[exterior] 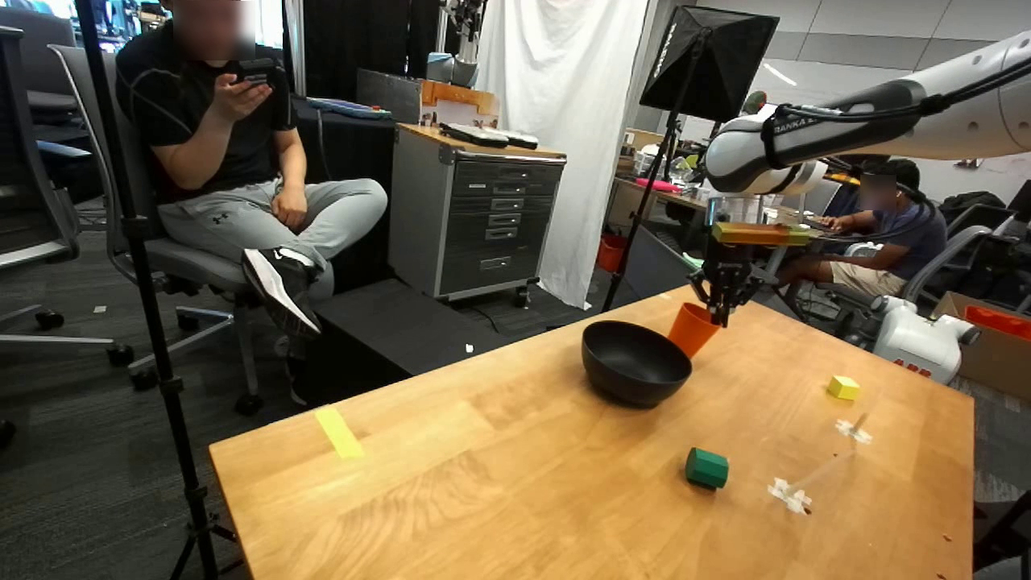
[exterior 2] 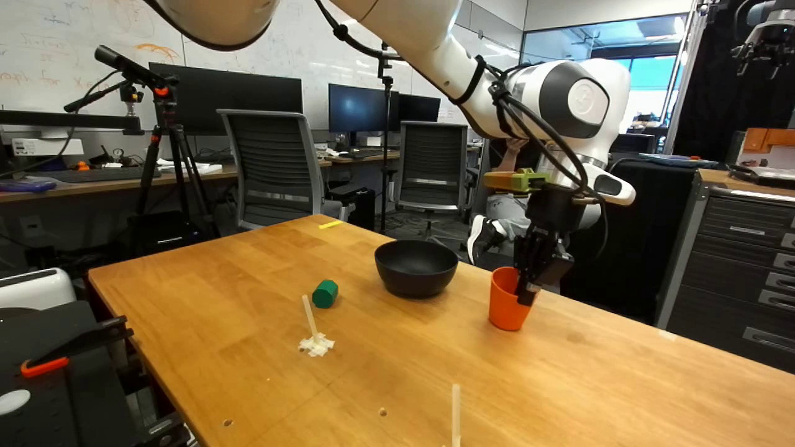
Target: Pour the contents in the cup into the bowl
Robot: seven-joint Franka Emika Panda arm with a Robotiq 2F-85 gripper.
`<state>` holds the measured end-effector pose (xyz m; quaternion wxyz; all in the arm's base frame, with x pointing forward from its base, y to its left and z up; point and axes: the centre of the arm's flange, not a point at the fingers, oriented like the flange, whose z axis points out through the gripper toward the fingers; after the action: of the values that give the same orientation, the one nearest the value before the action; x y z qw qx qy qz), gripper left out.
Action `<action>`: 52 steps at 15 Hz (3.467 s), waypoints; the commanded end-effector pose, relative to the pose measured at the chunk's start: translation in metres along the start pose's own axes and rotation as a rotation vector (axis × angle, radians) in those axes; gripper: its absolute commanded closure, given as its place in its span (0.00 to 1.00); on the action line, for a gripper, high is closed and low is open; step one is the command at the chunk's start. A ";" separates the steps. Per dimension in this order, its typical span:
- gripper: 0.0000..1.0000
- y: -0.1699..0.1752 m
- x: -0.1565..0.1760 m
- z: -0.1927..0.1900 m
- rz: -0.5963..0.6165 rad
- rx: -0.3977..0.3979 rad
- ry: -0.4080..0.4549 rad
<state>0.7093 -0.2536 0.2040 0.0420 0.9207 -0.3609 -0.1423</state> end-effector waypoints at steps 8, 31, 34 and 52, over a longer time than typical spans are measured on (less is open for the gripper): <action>0.93 -0.012 0.012 -0.011 0.011 -0.021 0.015; 0.96 -0.002 -0.015 -0.020 -0.087 -0.049 0.038; 0.96 -0.003 -0.016 -0.018 -0.093 -0.063 0.047; 0.95 -0.004 -0.014 -0.004 -0.079 -0.111 0.047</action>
<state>0.7120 -0.2469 0.2097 0.0833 0.9347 -0.3156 -0.1409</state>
